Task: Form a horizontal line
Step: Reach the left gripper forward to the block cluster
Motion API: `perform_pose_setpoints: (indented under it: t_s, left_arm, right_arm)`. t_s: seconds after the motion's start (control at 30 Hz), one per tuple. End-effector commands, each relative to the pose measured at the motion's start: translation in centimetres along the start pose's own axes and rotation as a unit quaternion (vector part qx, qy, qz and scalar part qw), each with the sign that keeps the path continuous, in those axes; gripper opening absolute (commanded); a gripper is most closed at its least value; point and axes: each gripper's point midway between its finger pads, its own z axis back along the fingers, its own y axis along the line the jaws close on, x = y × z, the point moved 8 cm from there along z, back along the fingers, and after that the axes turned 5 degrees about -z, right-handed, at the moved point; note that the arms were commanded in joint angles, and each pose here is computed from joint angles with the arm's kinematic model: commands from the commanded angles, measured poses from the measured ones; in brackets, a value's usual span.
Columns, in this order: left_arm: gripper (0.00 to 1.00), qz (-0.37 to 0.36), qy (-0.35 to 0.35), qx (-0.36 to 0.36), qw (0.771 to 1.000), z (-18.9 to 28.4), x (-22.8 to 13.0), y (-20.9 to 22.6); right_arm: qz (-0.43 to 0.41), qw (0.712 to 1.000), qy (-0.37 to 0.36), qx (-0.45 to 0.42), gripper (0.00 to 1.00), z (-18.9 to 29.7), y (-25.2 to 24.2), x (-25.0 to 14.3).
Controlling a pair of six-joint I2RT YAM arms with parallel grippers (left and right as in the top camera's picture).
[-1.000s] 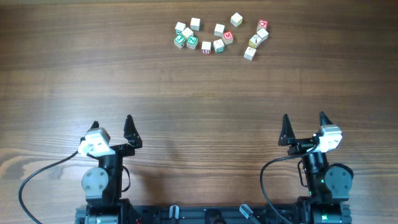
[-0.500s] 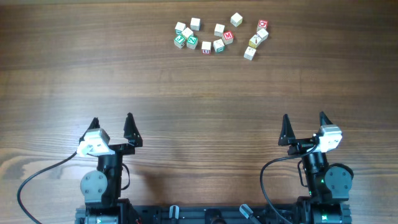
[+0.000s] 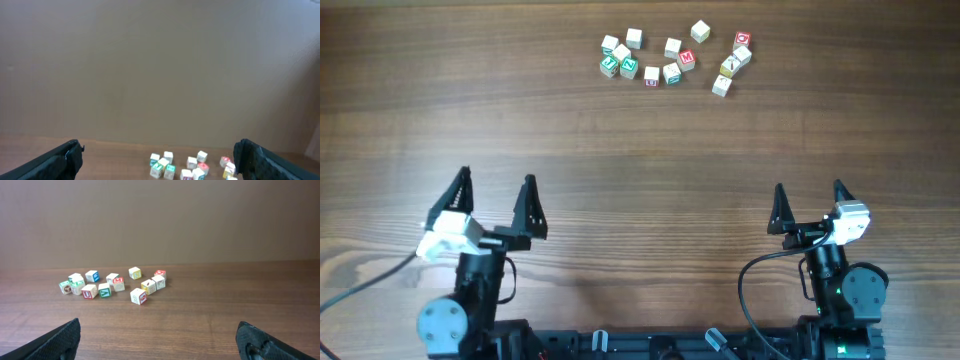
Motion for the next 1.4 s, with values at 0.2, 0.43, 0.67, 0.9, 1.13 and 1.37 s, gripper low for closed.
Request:
perform_pose_setpoints:
  t_s: [0.2, 0.43, 0.67, 0.9, 1.13, 1.37]
  left_arm:
    - [1.00, 0.010, 0.084, -0.077, 0.993, -8.4, 7.7, -1.2]
    - [1.00, 0.011, 0.183, -0.103, 0.978, -16.4, 10.3, -1.7]
    - [1.00, -0.023, 0.274, -0.086, 0.958, -23.4, 6.8, -3.6]
    - [1.00, -0.056, 0.305, -0.076, 0.948, -28.6, 0.8, -4.7]
    - [1.00, -0.052, 0.334, -0.080, 0.938, -33.1, -6.1, -4.7]
    - [1.00, -0.050, 0.355, -0.093, 0.929, -35.1, -11.7, -5.8]
  right_arm:
    - [0.007, 1.000, -0.001, 0.001, 1.00, 0.0, 0.0, 0.0]
    - [0.007, 1.000, -0.001, 0.001, 1.00, 0.0, 0.0, 0.0]
    - [0.007, 1.000, -0.001, 0.001, 1.00, 0.0, 0.0, 0.0]
    - [0.007, 1.000, -0.001, 0.001, 1.00, 0.0, 0.0, 0.0]
    - [0.007, 1.000, -0.001, 0.001, 1.00, 0.0, 0.0, 0.0]
    - [0.007, 1.000, -0.001, 0.001, 1.00, 0.0, 0.0, 0.0]
